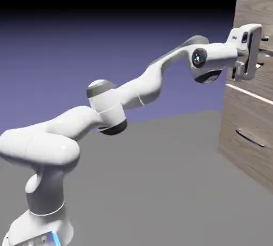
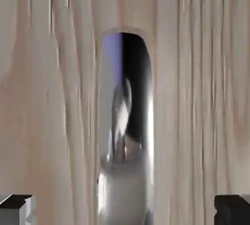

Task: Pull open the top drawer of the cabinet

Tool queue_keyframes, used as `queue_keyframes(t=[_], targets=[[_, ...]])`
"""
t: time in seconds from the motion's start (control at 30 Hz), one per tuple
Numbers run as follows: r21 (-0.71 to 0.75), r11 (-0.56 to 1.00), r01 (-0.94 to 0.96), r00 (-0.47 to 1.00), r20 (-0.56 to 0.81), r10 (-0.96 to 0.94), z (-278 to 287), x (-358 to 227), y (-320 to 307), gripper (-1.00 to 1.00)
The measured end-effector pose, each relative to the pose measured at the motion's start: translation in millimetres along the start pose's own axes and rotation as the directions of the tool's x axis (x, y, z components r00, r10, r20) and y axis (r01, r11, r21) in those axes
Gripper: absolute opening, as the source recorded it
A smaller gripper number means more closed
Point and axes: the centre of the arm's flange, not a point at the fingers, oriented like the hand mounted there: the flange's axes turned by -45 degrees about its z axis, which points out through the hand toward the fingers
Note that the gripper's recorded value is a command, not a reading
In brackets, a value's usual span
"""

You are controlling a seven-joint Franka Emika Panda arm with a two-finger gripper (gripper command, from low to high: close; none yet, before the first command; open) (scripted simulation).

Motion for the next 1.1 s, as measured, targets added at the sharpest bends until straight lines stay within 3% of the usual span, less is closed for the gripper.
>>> queue_keyframes(t=[0.5, 1.0, 1.03, 1.1], targets=[[0.002, 1.000, 0.000, 1.000, 0.001, 0.000, -119, 0, 0, -1.00], [0.002, 1.000, 0.000, 1.000, 0.001, 0.000, -284, 0, 0, -1.00], [0.002, 1.000, 0.000, 1.000, 0.001, 0.000, -286, 0, 0, 1.00], [0.000, 1.000, 0.000, 1.000, 0.000, 0.000, -286, 0, 0, 1.00]])
